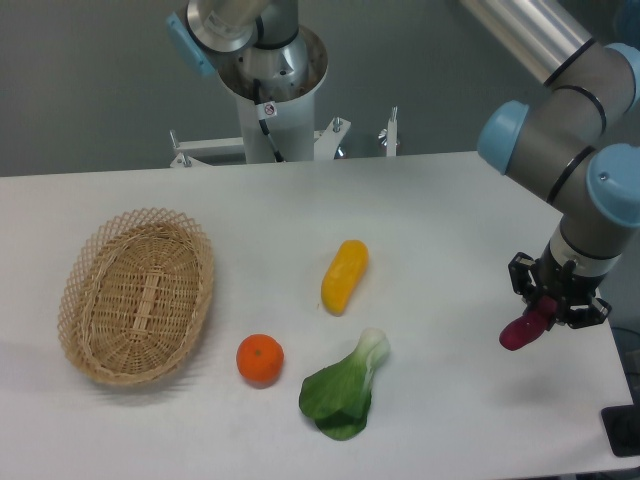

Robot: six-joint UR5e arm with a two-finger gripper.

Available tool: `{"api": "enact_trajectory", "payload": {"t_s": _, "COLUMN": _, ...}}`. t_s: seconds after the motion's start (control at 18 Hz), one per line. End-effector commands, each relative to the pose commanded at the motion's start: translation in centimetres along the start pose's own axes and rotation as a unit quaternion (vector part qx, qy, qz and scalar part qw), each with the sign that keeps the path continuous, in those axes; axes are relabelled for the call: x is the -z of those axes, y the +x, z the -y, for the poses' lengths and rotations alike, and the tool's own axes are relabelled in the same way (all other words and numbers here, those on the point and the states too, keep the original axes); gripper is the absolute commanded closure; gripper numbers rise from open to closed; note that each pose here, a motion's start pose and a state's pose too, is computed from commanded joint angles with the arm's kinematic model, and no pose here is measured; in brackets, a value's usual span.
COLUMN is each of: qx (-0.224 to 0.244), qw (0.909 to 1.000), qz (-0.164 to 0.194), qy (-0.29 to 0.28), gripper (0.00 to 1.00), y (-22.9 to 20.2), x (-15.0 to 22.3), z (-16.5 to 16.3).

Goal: Place the sweet potato in the basket

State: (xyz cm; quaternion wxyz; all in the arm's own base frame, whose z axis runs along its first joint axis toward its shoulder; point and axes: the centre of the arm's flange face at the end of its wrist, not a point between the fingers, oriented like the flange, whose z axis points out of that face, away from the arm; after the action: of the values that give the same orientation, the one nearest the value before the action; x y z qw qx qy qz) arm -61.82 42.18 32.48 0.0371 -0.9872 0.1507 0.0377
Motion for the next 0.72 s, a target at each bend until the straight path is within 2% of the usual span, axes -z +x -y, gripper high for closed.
{"api": "enact_trajectory", "payload": {"t_s": 0.72, "qx": 0.015, "qw": 0.9999, "qz": 0.0, "qy": 0.0, "gripper": 0.66, "y": 0.21, "x": 0.13, "z": 0.44}}
